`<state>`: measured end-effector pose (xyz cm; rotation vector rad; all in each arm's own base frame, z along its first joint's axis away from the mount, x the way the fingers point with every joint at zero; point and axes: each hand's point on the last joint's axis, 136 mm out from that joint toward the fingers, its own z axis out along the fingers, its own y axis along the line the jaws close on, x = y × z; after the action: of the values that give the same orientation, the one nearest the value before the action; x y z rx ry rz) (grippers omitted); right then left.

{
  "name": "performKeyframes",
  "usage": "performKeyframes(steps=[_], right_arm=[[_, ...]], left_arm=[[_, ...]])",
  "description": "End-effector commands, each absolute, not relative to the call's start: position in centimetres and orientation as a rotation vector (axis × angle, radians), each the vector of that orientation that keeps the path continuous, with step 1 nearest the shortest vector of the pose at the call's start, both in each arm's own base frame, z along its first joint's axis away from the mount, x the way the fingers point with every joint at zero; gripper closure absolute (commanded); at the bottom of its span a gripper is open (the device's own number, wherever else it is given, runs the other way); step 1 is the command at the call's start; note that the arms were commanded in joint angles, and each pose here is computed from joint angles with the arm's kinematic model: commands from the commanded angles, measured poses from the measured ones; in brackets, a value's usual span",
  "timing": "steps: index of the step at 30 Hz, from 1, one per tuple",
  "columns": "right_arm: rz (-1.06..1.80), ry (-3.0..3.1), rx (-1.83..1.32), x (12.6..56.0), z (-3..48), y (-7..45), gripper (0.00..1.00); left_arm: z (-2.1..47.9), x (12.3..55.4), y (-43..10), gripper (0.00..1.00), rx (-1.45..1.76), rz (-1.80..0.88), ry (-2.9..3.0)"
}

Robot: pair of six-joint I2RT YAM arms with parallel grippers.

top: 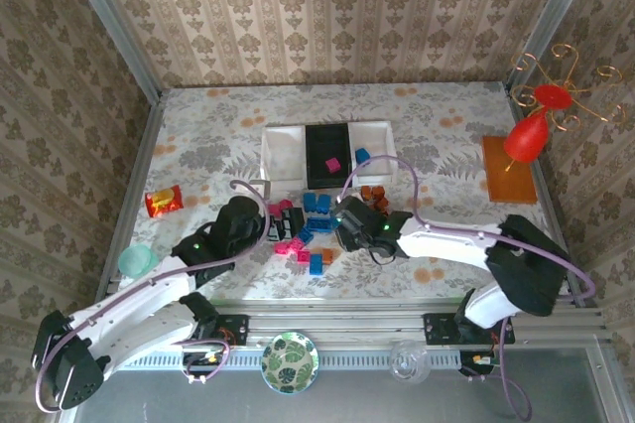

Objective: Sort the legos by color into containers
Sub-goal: Pick up the lego from the bottom-center of the table, then place the lego in the container.

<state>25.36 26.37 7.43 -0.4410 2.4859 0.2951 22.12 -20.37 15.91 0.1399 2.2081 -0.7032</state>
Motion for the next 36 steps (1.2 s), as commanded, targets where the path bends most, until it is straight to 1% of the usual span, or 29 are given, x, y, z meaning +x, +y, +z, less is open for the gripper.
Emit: performKeyframes(steps=[1, 4, 9, 13, 17, 18, 20, 22, 24, 26, 29, 32, 36], right_arm=[[0.430, 2.352, -0.489, 27.4, 13.0, 29.9, 0.72], [0.428, 2.320, -0.511, 30.1, 14.4, 32.6, 0.72], [0.447, 2.318, -0.478, 35.6, 14.8, 36.6, 0.72], [0.478, 2.336, -0.398, 40.1, 14.7, 38.1, 0.72], [0.493, 2.363, -0.356, 43.3, 14.1, 39.3, 0.71], [0.492, 2.368, -0.348, 44.0, 14.0, 39.6, 0.68], [0.486, 2.380, -0.342, 44.9, 13.7, 40.0, 0.60], [0.494, 2.377, -0.326, 45.8, 14.2, 40.4, 0.47], [0.507, 2.362, -0.314, 46.1, 15.3, 40.5, 0.39], [0.522, 2.333, -0.305, 46.0, 16.9, 40.4, 0.35], [0.545, 2.292, -0.299, 45.0, 18.9, 39.6, 0.33], [0.576, 2.267, -0.269, 42.7, 20.3, 38.0, 0.32], [0.605, 2.292, -0.256, 38.3, 19.5, 35.5, 0.31]], left_arm=[[15.4, 22.0, -19.4, 0.00, 0.090, -0.683, 2.214], [15.1, 21.8, -18.9, 0.00, 0.071, -0.677, 2.221], [14.1, 20.9, -18.2, 0.00, 0.042, -0.689, 2.247], [13.1, 20.0, -17.0, 0.00, -0.008, -0.693, 2.273], [12.5, 19.0, -16.2, 0.00, -0.053, -0.723, 2.287], [12.3, 18.8, -16.2, 0.00, -0.057, -0.741, 2.290], [12.4, 18.3, -16.2, 0.00, -0.055, -0.778, 2.286], [12.3, 18.1, -16.0, 0.00, -0.052, -0.782, 2.292], [12.1, 18.0, -15.8, 0.00, -0.053, -0.775, 2.303], [12.0, 17.9, -15.8, 0.01, -0.051, -0.782, 2.310], [12.0, 18.0, -16.0, 0.00, -0.042, -0.783, 2.317], [12.0, 18.0, -16.1, 0.00, -0.033, -0.773, 2.323], [12.0, 18.3, -16.1, 0.00, -0.025, -0.761, 2.316]])
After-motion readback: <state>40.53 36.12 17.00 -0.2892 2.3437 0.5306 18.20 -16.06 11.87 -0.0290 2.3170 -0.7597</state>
